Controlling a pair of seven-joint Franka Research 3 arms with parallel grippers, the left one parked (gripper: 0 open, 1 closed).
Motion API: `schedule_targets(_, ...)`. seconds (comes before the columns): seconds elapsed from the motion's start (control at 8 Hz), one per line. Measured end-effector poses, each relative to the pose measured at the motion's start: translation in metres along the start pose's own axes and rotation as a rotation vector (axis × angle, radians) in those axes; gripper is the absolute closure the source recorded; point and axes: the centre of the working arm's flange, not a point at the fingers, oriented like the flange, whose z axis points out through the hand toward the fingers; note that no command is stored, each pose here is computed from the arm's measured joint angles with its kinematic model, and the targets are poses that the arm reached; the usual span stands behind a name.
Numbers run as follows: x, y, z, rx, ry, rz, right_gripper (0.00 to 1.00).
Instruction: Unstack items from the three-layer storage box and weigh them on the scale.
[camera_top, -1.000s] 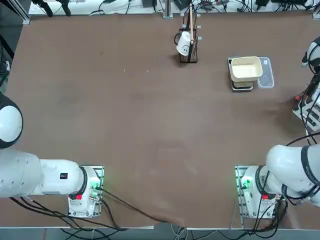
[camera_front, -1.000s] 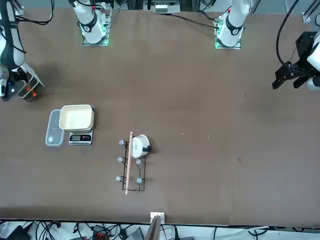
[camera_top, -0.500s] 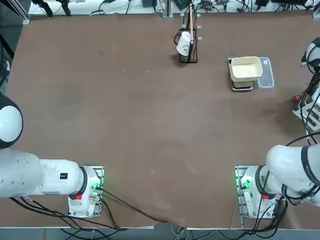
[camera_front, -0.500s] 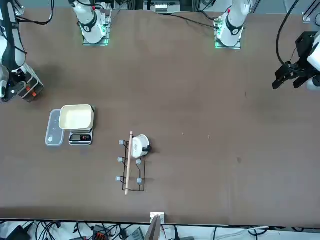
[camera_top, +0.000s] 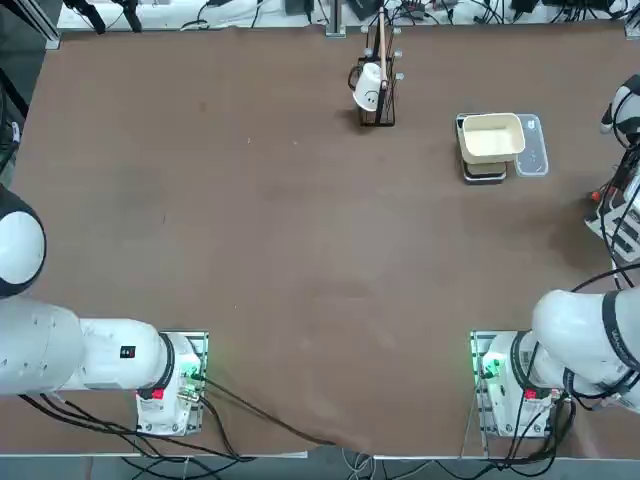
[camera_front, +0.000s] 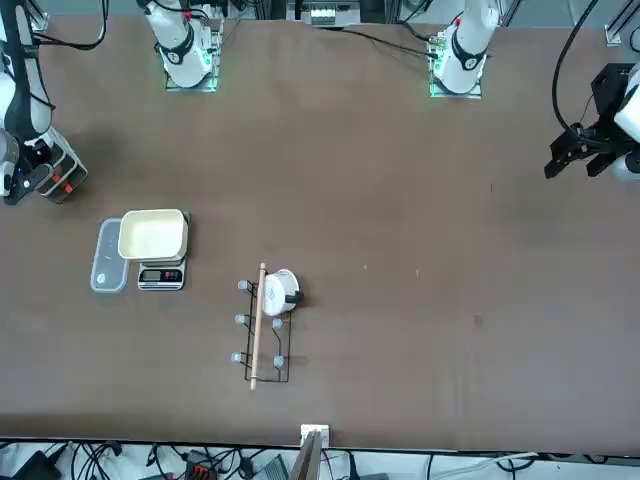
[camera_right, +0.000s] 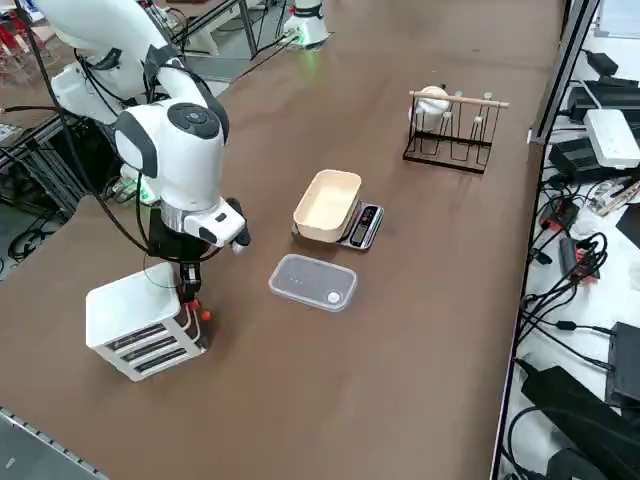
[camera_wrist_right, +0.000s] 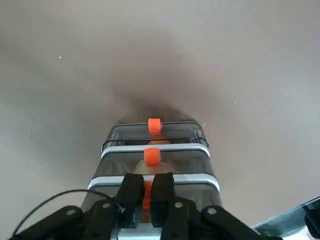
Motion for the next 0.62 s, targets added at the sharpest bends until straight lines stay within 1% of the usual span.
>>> schedule_targets(0.62, 0.0065, -0.0014, -0.0024, -0.003, -0.001, 0.015, 0.88)
